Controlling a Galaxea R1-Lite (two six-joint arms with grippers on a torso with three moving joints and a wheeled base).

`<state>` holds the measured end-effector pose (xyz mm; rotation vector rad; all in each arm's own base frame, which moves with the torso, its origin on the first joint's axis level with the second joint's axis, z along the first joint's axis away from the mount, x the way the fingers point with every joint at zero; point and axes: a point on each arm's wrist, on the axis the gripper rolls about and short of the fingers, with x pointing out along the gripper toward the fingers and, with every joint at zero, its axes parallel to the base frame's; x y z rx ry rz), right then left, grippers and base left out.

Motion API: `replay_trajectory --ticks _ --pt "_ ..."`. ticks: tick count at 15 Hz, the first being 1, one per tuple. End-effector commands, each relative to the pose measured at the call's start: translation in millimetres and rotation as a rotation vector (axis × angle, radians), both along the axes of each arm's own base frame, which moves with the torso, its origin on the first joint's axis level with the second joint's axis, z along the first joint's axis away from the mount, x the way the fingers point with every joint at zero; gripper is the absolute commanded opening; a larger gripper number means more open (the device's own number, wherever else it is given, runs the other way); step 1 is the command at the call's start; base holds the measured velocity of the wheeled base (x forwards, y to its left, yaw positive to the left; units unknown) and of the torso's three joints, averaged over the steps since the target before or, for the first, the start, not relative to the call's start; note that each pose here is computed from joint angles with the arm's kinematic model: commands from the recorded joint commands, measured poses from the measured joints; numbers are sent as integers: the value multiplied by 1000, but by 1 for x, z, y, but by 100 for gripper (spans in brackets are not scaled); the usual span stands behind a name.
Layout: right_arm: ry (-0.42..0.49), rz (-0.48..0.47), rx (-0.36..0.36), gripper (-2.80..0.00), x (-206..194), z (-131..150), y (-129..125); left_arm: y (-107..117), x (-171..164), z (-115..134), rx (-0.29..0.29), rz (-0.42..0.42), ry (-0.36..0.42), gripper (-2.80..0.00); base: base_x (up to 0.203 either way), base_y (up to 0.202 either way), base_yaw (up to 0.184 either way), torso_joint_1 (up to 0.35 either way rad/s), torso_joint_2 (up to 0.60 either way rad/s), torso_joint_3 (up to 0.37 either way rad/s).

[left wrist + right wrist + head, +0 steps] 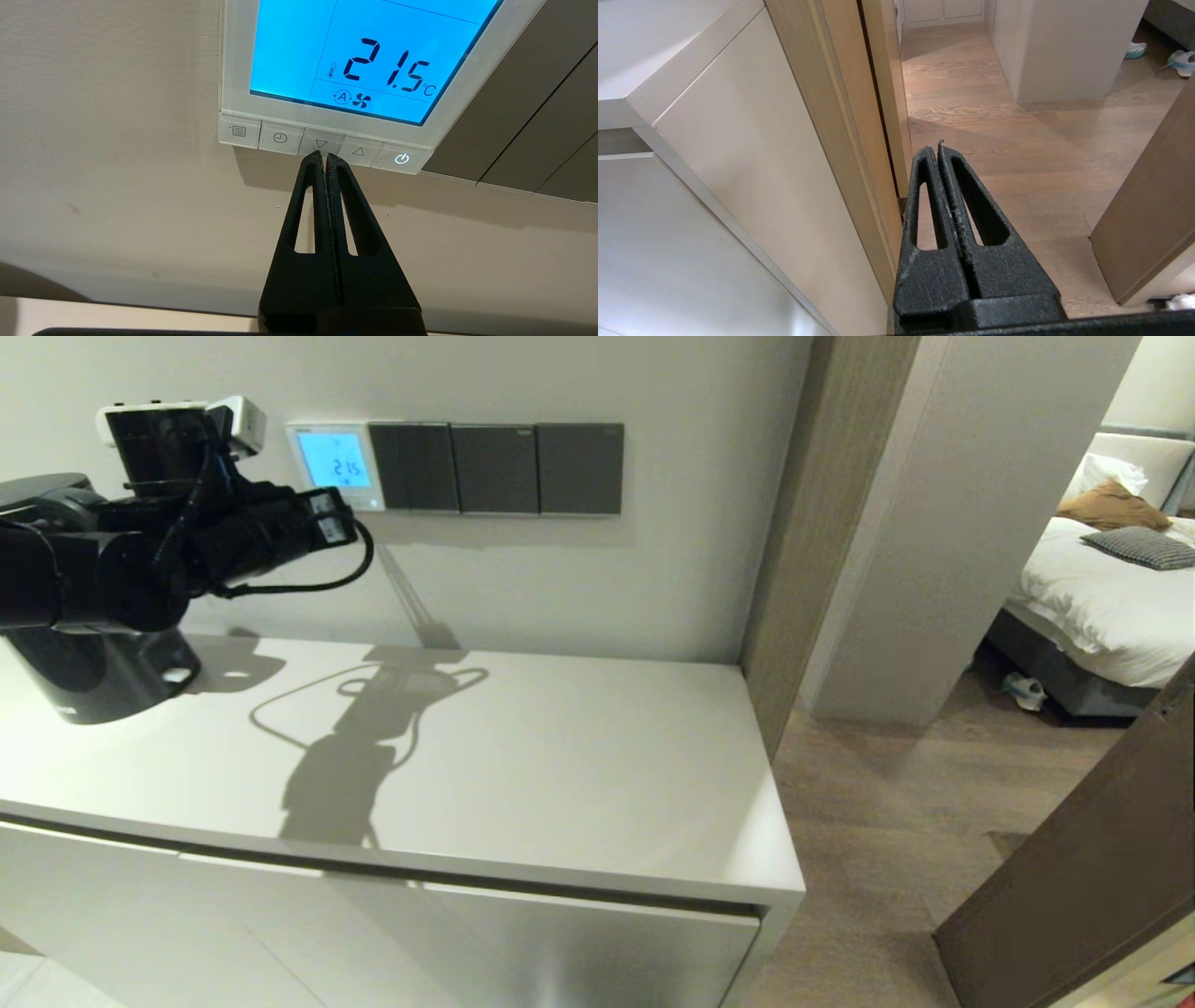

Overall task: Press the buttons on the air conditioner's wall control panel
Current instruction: Press the temperature decrease button

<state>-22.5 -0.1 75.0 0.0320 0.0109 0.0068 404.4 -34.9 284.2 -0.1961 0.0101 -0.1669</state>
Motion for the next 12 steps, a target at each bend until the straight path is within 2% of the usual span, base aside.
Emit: replay_trajectory --ticks 1,6,9,12 --pt "3 1 0 -280 0 0 0 0 -1 -1 -1 0 3 -280 0 0 0 0 0 0" --pt "3 1 0 -280 0 0 0 3 -36 19 -2 0 -32 -280 0 0 0 0 0 0" --pt "3 1 0 -280 0 0 0 6 -84 43 -4 -2 -86 -280 0 0 0 0 0 0" --pt "3 1 0 -280 0 0 0 11 -138 50 6 7 -114 -280 0 0 0 0 0 0"
